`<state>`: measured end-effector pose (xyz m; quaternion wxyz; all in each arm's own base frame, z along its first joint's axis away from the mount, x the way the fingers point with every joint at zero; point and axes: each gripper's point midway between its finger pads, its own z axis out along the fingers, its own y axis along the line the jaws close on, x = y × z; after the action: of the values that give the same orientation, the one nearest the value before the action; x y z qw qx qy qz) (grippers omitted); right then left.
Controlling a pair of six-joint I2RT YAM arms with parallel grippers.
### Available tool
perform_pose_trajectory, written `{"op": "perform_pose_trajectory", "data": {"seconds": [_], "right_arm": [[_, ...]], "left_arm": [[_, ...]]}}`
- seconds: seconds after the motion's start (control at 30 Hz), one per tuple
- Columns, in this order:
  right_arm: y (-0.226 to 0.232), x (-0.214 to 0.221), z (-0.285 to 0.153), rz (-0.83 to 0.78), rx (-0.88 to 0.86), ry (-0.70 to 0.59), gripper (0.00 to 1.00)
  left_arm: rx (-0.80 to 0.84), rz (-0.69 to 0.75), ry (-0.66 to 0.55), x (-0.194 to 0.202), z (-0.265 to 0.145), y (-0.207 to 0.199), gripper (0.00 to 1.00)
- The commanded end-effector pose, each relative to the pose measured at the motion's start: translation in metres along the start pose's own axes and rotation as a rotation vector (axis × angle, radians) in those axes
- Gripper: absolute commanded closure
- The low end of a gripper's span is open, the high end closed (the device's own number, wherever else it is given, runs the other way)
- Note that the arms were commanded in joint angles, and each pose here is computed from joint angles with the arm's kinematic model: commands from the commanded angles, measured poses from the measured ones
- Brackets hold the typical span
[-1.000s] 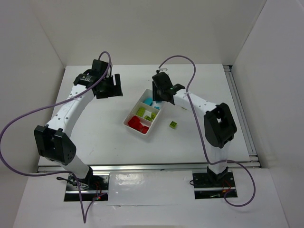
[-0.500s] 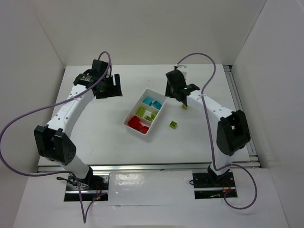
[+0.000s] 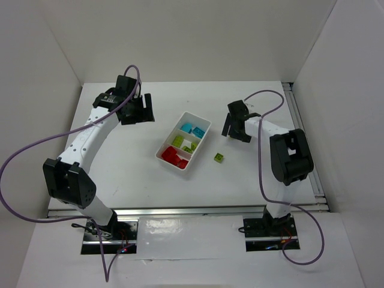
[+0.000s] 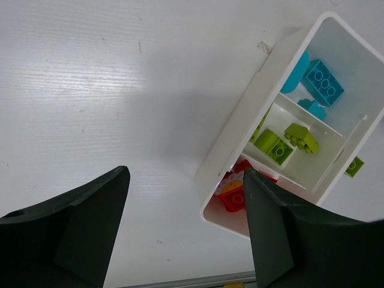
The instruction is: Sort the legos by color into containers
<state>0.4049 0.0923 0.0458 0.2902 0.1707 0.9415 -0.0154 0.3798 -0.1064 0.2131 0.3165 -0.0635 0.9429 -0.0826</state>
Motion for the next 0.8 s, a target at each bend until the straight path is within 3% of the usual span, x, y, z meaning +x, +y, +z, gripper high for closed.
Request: {"op": "perform_pose_trajectory", "data": {"seconds": [0.0, 0.4, 0.53, 0.57, 0.6, 0.77], "right_arm": [[0.012, -0.013, 0.014, 0.038, -0.033, -0.033, 0.17], [0.014, -0.033, 0.042, 0.034, 0.02, -0.085, 0.39], [0.018, -0.038, 0.045, 0.025, 0.018, -0.09, 0.65], [0.017, -0.04, 0.04, 0.026, 0.016, -0.092, 0.77], [0.023, -0.044, 0.032, 0.02, 0.01, -0.108, 0.83], [0.039, -0.053, -0.033, -0.039, -0.043, -0.198, 0.9]], "left_arm": [[0.011, 0.006, -0.034, -0.006, -0.01, -0.002, 0.14], [0.011, 0.006, -0.034, -0.004, -0.012, -0.002, 0.14], [0.011, 0.006, -0.034, -0.004, -0.012, -0.002, 0.14], [0.011, 0.006, -0.034, -0.004, -0.012, -0.002, 0.14], [0.011, 0.006, -0.034, -0.004, -0.012, -0.002, 0.14], [0.011, 0.006, -0.034, -0.004, -0.012, -0.002, 0.14]]}}
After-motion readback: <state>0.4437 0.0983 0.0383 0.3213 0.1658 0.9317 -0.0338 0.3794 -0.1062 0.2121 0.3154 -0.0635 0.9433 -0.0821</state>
